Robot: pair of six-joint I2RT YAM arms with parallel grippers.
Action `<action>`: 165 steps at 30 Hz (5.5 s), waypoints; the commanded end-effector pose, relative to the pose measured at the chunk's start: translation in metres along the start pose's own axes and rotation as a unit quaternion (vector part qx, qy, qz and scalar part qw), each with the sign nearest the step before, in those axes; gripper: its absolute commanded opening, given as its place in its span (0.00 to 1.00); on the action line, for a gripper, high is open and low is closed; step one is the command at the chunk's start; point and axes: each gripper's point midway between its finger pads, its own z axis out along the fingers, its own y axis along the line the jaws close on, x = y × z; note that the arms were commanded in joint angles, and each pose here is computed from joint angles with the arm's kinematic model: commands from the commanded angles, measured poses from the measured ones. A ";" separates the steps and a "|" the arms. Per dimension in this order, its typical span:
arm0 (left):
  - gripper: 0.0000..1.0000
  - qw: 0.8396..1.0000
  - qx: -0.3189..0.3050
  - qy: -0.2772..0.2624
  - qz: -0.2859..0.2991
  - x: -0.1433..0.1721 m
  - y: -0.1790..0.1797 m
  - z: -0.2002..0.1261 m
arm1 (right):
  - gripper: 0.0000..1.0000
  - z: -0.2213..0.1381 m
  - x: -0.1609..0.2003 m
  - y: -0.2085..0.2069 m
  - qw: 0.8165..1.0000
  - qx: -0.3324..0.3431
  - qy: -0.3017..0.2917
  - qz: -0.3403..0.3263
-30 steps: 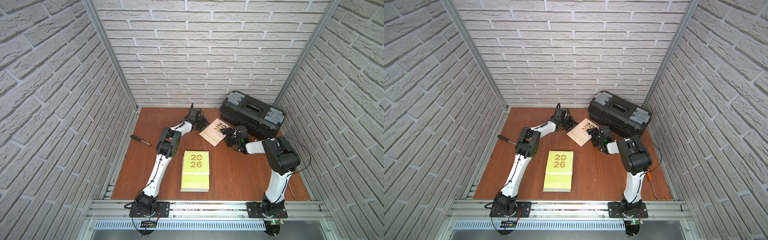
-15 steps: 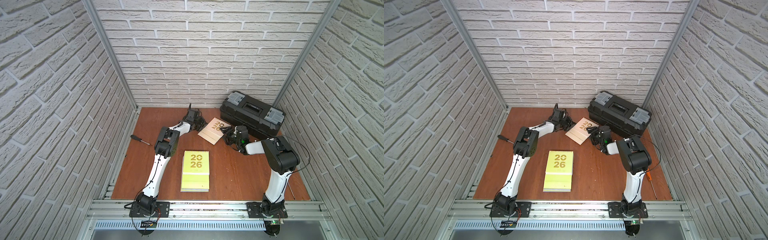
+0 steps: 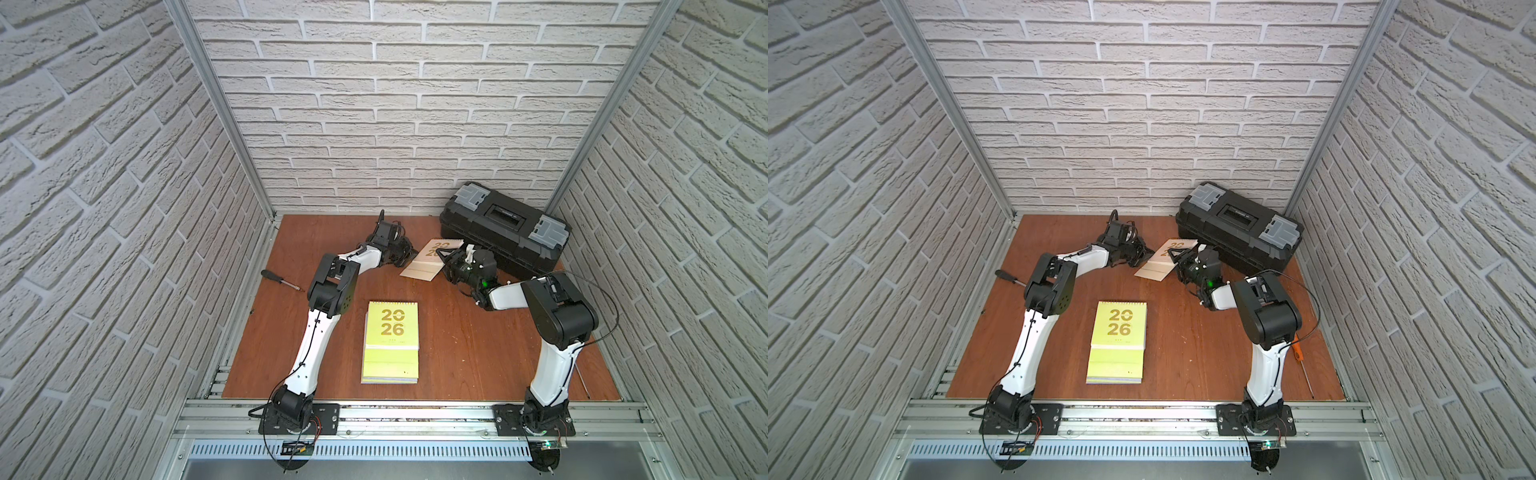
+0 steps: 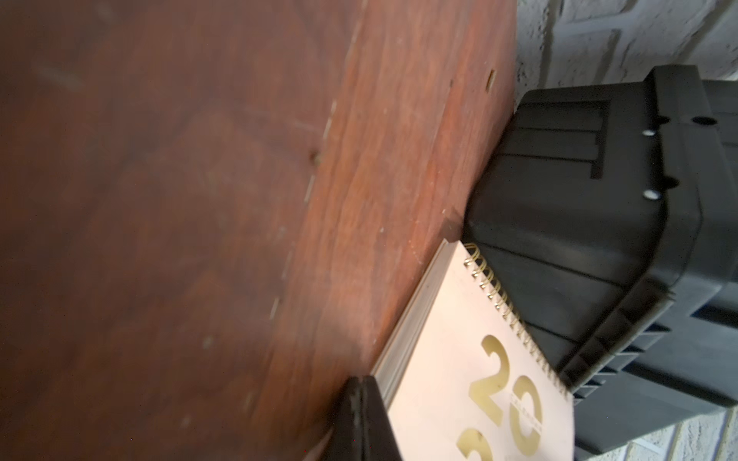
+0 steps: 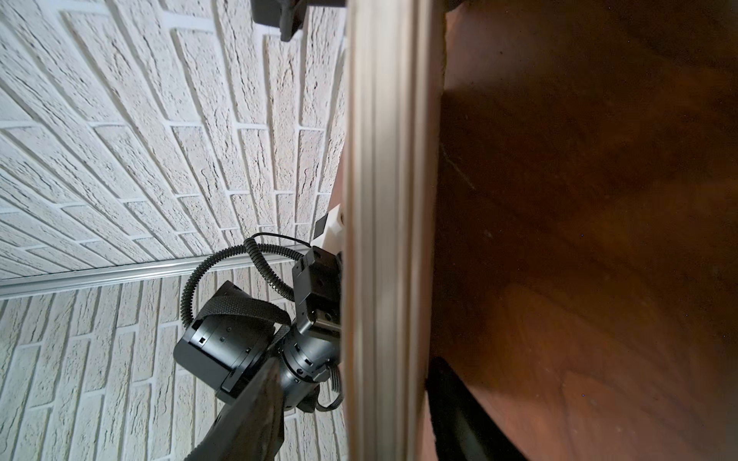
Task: Stack the calendars
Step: Pick up the calendar at the center of the board, then place the calendar at the calendar.
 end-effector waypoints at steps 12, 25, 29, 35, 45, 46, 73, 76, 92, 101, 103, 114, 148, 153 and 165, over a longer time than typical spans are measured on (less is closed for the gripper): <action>0.00 0.993 -0.096 0.044 -0.057 0.031 0.066 0.002 | 0.31 -0.004 -0.008 0.008 0.999 -0.002 -0.032 -0.004; 0.00 0.995 -0.086 0.031 -0.039 0.026 0.046 -0.014 | 0.10 -0.018 -0.001 0.004 0.997 0.053 -0.023 -0.041; 0.00 0.996 -0.084 0.022 -0.029 0.022 0.036 -0.025 | 0.07 -0.024 0.002 0.009 0.997 0.049 -0.023 -0.047; 0.00 0.996 -0.086 0.004 -0.007 0.019 0.021 -0.051 | 0.05 -0.037 0.006 0.021 0.998 0.035 -0.025 -0.051; 0.00 0.996 -0.077 -0.030 0.018 0.025 0.000 -0.097 | 0.03 -0.063 0.018 0.043 0.998 0.013 -0.021 -0.065; 0.00 0.996 -0.075 -0.033 0.021 0.026 -0.001 -0.102 | 0.03 -0.066 0.020 0.046 0.997 0.011 -0.019 -0.068; 0.00 0.985 -0.091 -0.114 0.096 0.100 -0.010 -0.227 | 0.03 -0.160 0.119 0.099 0.981 -0.044 0.070 -0.177; 0.00 0.982 -0.096 -0.124 0.101 0.111 -0.003 -0.240 | 0.03 -0.167 0.136 0.093 0.978 -0.049 0.084 -0.184; 0.00 0.972 -0.142 -0.160 0.099 0.157 0.061 -0.288 | 0.03 -0.196 0.212 0.062 0.967 -0.074 0.131 -0.204; 0.00 0.967 -0.166 -0.164 0.100 0.169 0.084 -0.299 | 0.03 -0.194 0.248 0.053 0.961 -0.072 0.154 -0.220; 0.00 0.966 -0.170 -0.167 0.099 0.170 0.088 -0.301 | 0.03 -0.193 0.254 0.051 0.960 -0.072 0.157 -0.222; 0.00 0.964 -0.187 -0.167 0.092 0.176 0.109 -0.302 | 0.03 -0.181 0.268 0.046 0.960 -0.072 0.172 -0.211; 0.00 0.965 -0.200 -0.148 0.077 0.180 0.137 -0.282 | 0.03 -0.146 0.271 0.034 0.962 -0.052 0.199 -0.182; 0.00 0.965 -0.200 -0.148 0.076 0.180 0.138 -0.282 | 0.03 -0.144 0.272 0.028 0.961 -0.042 0.203 -0.183; 0.00 0.965 -0.202 -0.147 0.075 0.180 0.140 -0.281 | 0.18 -0.144 0.265 0.010 0.959 0.009 0.195 -0.204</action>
